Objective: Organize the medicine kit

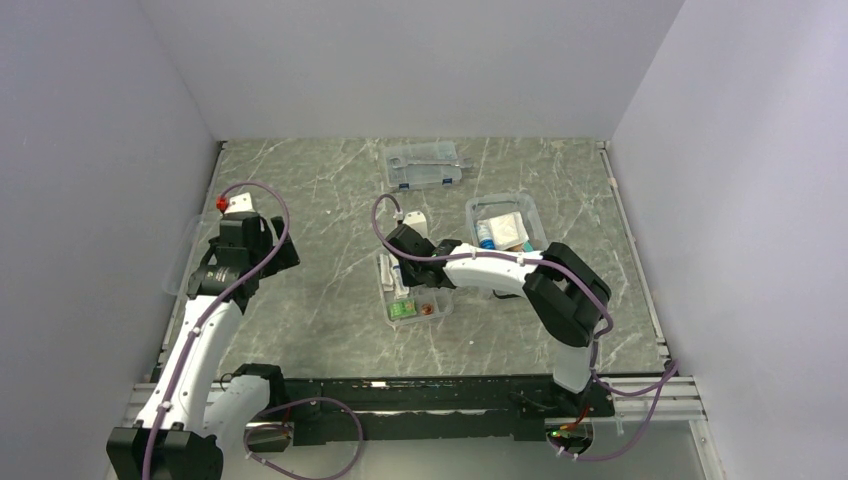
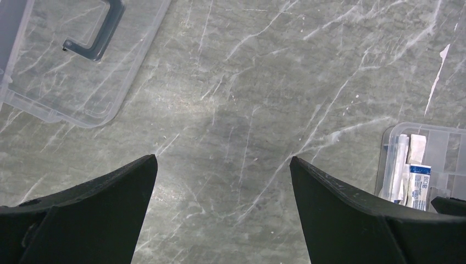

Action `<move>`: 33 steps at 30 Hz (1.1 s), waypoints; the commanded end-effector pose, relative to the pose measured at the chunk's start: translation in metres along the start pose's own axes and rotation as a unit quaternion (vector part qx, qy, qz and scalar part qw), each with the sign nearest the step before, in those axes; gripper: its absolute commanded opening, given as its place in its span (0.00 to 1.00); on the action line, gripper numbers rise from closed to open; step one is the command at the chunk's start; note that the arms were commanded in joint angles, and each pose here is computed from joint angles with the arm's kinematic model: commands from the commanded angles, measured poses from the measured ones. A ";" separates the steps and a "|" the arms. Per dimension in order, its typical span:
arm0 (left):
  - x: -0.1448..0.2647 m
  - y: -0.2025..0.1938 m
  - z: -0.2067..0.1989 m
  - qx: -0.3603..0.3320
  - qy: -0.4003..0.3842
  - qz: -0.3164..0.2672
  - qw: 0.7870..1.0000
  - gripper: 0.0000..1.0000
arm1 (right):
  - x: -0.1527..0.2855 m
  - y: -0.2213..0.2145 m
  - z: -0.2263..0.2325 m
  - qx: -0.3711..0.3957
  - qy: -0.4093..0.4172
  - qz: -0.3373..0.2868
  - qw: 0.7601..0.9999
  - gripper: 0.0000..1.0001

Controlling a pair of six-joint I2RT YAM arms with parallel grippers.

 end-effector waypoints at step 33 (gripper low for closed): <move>0.008 0.009 0.000 0.004 -0.015 -0.038 0.999 0.99 | 0.069 0.068 0.038 -0.019 0.088 -0.077 0.993 0.00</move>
Point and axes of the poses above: each gripper's point midway between its finger pads, its own x axis back along the fingers, its own z axis along the line the jaws close on, y = z × x, the point moved 8 cm from there along x, back along the fingers, and after that the axes turned 14 degrees about -x, right-handed, at the moved point
